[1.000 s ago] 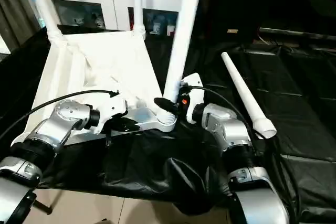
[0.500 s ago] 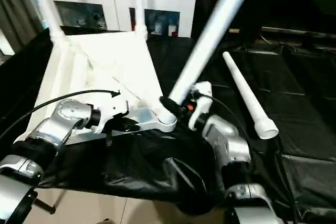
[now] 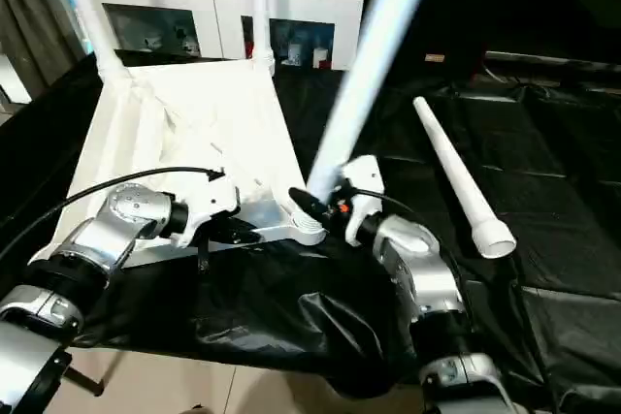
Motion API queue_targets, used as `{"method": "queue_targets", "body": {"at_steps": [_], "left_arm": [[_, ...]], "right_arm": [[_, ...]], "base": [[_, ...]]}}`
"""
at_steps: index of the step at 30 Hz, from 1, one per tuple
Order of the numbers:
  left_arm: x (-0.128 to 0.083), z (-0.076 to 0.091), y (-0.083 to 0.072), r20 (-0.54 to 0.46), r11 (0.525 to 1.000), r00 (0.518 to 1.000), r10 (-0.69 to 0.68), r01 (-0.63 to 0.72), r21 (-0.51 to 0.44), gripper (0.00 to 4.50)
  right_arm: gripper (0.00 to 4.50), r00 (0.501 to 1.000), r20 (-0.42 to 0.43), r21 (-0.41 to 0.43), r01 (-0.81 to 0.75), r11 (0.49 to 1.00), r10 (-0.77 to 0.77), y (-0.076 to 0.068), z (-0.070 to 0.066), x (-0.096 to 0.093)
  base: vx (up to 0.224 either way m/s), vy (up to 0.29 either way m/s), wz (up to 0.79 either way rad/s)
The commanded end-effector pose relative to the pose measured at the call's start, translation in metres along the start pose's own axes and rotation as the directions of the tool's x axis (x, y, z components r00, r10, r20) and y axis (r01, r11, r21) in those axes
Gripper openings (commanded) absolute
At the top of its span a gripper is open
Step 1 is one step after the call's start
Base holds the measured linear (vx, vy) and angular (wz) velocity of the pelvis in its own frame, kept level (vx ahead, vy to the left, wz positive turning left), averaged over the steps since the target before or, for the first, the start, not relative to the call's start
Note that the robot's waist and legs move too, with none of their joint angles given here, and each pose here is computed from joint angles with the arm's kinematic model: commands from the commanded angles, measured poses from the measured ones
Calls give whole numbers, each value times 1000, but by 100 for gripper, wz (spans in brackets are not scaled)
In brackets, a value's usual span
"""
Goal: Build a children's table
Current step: Insert table leg to table base
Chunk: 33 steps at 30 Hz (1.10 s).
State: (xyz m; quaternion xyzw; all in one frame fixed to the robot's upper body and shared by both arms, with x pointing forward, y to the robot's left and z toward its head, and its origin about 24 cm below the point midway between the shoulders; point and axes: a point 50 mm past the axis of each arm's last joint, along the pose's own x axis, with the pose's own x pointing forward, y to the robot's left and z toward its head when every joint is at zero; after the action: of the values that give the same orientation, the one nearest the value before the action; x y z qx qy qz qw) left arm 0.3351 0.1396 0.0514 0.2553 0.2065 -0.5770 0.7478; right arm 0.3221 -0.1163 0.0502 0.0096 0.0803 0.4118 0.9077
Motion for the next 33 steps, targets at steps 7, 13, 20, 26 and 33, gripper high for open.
{"method": "queue_targets", "body": {"at_steps": [7,13,20,26,33], "left_arm": [[-2,4,-3,13,998,1000,-23,22,54,0],[-2,11,-9,51,992,994,-100,96,82,0],[-7,14,-13,13,976,984,-179,176,129,0],[-10,19,-17,0,956,969,-246,243,163,0],[-8,27,-7,33,981,990,-140,134,140,0]], "right_arm": [[191,975,-188,45,-114,992,121,6,-31,0],[191,958,-205,57,-194,979,202,4,-32,-3],[191,923,-234,62,-300,952,306,0,-28,-7],[191,884,-251,67,-390,918,394,-2,-25,-12],[191,896,-222,66,-379,923,384,-1,-26,-10]], "base": [[0,0,0],[0,0,0],[0,0,0],[0,0,0],[0,0,0]]}}
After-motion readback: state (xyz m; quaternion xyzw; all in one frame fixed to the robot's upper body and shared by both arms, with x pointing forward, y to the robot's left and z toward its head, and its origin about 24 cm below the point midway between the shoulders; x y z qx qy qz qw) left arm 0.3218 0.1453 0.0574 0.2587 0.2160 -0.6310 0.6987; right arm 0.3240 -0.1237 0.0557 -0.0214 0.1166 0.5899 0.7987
